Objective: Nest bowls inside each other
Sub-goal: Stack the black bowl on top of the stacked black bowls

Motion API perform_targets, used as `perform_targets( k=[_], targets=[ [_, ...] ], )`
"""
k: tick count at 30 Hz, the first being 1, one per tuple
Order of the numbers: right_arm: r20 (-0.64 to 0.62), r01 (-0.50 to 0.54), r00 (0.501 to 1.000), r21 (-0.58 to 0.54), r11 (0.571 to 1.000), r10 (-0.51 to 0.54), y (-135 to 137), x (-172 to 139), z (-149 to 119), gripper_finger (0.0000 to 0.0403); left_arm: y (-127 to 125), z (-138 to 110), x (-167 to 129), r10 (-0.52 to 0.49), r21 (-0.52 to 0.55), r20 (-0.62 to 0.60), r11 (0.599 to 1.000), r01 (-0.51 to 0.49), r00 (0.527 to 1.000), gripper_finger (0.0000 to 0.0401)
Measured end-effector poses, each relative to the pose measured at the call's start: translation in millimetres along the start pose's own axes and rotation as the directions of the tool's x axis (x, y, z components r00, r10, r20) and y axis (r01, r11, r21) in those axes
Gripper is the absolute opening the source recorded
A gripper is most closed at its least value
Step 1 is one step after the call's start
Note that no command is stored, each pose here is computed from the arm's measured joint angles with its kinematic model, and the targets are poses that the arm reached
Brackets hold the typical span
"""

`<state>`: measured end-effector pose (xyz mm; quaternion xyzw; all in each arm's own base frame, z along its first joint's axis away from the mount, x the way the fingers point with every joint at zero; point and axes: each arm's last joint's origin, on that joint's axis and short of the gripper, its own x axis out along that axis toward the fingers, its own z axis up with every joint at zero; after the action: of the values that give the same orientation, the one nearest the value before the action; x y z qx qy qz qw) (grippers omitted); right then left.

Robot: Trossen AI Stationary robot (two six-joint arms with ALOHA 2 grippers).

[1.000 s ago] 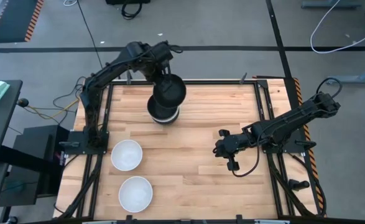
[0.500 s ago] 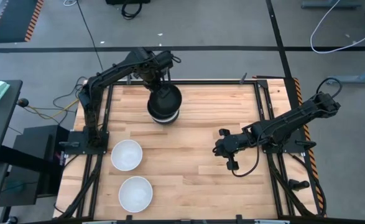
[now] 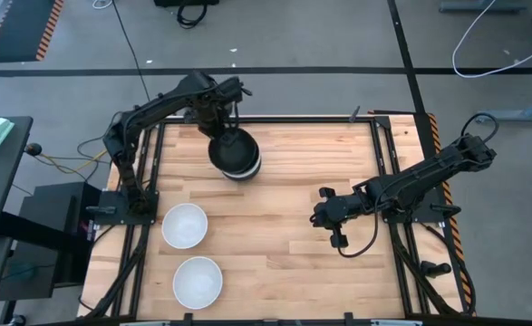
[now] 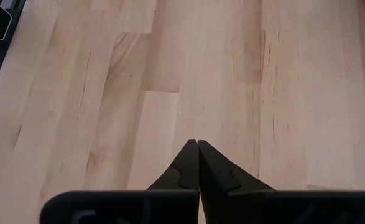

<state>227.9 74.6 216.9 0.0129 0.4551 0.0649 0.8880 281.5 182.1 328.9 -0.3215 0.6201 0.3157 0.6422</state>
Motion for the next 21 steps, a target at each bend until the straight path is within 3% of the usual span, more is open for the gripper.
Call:
perform_targets(
  k=[7,15,21],
  targets=[
    [0.001,0.000,1.000,0.000,1.000,0.000,0,0,0,0.0004,-1,-2,10,0.007,0.034,-0.043,0.999,-0.006,0.999,0.0012],
    [0.018,0.006,1.000,0.001,1.000,-0.006,0,0,2,0.0004,0,-1,8,0.072,0.063,-0.004,0.995,-0.072,0.997,0.0012],
    [0.021,0.007,1.000,0.002,1.000,-0.007,0,0,2,0.0003,-9,11,15,0.044,0.116,0.069,0.992,-0.052,0.997,0.0012]
  ],
)
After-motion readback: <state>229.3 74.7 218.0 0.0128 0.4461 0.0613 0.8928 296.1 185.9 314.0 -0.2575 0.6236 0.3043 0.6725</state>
